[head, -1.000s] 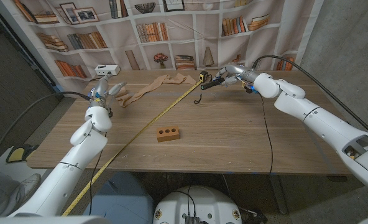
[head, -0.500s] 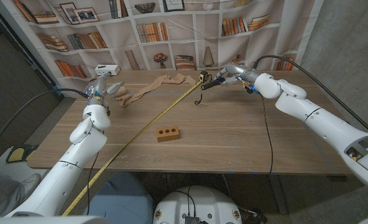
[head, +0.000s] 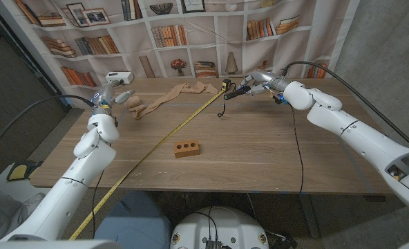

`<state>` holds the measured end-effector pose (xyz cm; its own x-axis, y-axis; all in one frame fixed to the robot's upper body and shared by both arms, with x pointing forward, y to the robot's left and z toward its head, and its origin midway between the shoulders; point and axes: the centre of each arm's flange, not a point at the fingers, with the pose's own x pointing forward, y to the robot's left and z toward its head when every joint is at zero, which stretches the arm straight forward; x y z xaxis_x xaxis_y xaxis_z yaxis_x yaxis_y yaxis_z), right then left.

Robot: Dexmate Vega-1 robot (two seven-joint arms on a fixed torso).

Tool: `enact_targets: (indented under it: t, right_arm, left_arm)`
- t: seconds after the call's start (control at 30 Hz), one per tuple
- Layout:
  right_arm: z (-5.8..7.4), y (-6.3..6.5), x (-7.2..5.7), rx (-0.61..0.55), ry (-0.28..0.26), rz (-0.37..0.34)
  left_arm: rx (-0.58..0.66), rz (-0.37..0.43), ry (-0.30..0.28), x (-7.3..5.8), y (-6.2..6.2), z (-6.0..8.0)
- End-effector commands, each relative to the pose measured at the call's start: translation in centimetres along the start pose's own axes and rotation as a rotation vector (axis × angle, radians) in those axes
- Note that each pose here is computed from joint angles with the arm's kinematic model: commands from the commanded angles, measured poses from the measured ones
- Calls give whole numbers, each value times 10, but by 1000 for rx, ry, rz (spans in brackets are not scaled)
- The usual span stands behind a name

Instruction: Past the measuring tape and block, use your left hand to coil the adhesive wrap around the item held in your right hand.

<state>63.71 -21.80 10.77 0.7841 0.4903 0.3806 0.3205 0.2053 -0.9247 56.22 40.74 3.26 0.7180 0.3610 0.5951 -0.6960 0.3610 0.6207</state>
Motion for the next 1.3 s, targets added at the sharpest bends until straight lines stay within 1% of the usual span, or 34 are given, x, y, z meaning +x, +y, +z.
enact_targets:
  t: [0.03, 0.2, 0.37, 0.4, 0.63, 0.9, 0.97, 1.07, 1.3]
  right_arm:
    - [1, -1, -3, -3, 3, -1]
    - [2, -1, -3, -5, 5, 0]
    - [3, 0, -4, -2, 8, 0]
    - [3, 0, -4, -2, 9, 0]
    - [3, 1, -4, -1, 14, 2]
    - [3, 2, -5, -2, 16, 1]
    - [4, 3, -5, -1, 17, 3]
    - [5, 3, -5, -1, 17, 3]
    - [4, 2, -5, -5, 22, 4]
  left_arm:
    - [50, -21, 10, 8, 0, -4]
    - [64, -31, 6, 12, -1, -5]
    - [86, -58, -21, 17, -1, -4]
    - [92, -60, -32, 17, -1, -4]
    - [123, -72, -61, 21, -1, -3]
    - [185, -87, -91, 25, -4, -4]
    - [224, -89, -102, 26, -5, -3]
    - [245, -90, -119, 28, -5, -3]
    - [270, -76, -120, 32, -2, -4]
